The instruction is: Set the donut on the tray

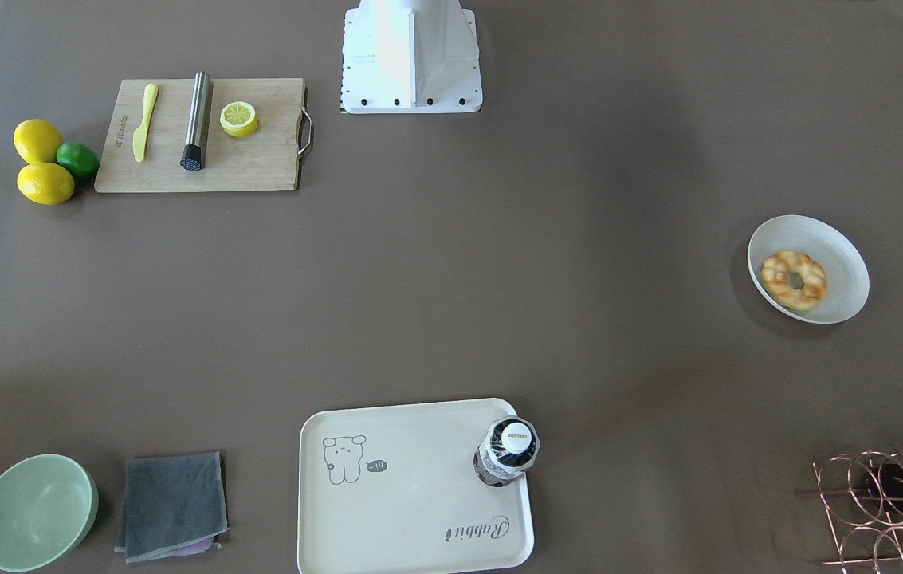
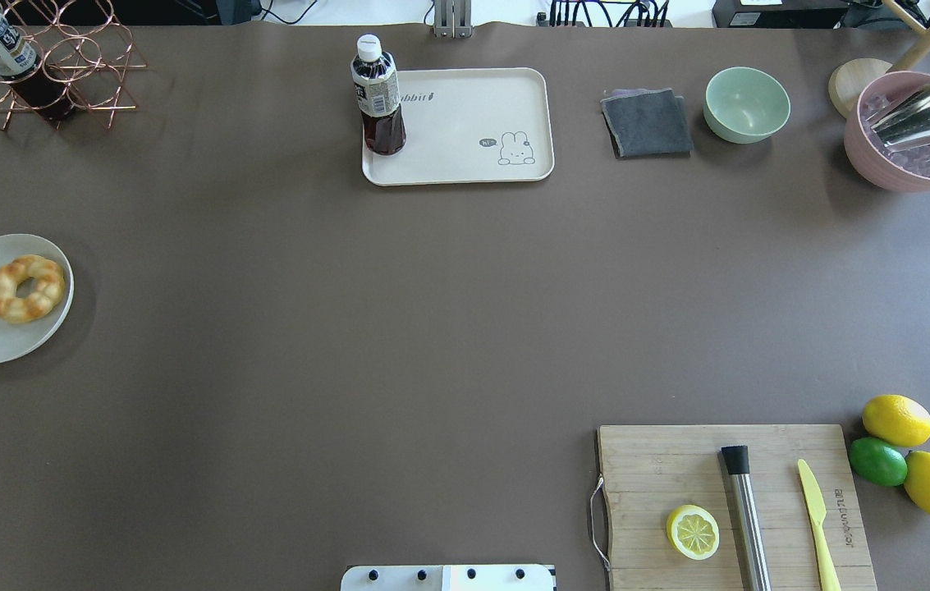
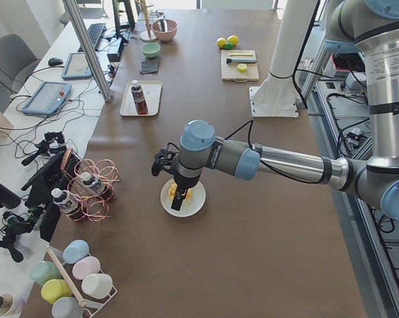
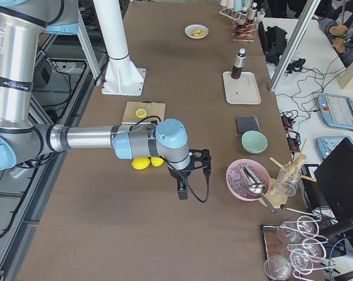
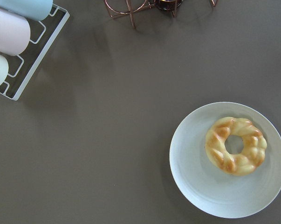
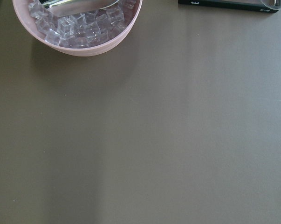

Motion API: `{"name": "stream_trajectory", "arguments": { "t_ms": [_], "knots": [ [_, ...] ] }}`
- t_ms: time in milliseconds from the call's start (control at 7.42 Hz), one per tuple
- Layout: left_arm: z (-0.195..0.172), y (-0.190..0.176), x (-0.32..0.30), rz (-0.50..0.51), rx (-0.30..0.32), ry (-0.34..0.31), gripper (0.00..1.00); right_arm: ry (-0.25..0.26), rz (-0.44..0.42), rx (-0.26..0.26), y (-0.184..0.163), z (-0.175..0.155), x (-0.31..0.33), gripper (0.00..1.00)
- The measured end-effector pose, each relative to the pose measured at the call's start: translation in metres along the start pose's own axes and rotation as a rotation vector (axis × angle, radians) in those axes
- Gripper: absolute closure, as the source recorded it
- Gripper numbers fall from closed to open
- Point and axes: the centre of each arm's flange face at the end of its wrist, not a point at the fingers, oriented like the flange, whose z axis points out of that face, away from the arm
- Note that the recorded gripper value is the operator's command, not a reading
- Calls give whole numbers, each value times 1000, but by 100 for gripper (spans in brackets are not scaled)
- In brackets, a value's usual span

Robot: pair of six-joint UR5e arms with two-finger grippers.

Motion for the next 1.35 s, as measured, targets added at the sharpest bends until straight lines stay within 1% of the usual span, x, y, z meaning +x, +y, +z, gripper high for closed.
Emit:
{"name": "stream_trajectory", "arguments": {
  "t_ms": [674, 1078, 1348],
  "knots": [
    [1, 2, -2, -6, -3, -3, 2, 3, -7, 1, 0, 0, 0, 0],
    [8, 10, -6, -17, -23, -4, 2, 6, -37, 32, 5, 1, 2, 0],
    [10, 14, -9, -21, -29, -14, 2, 6, -45, 37, 10, 4, 3, 0]
  ]
}}
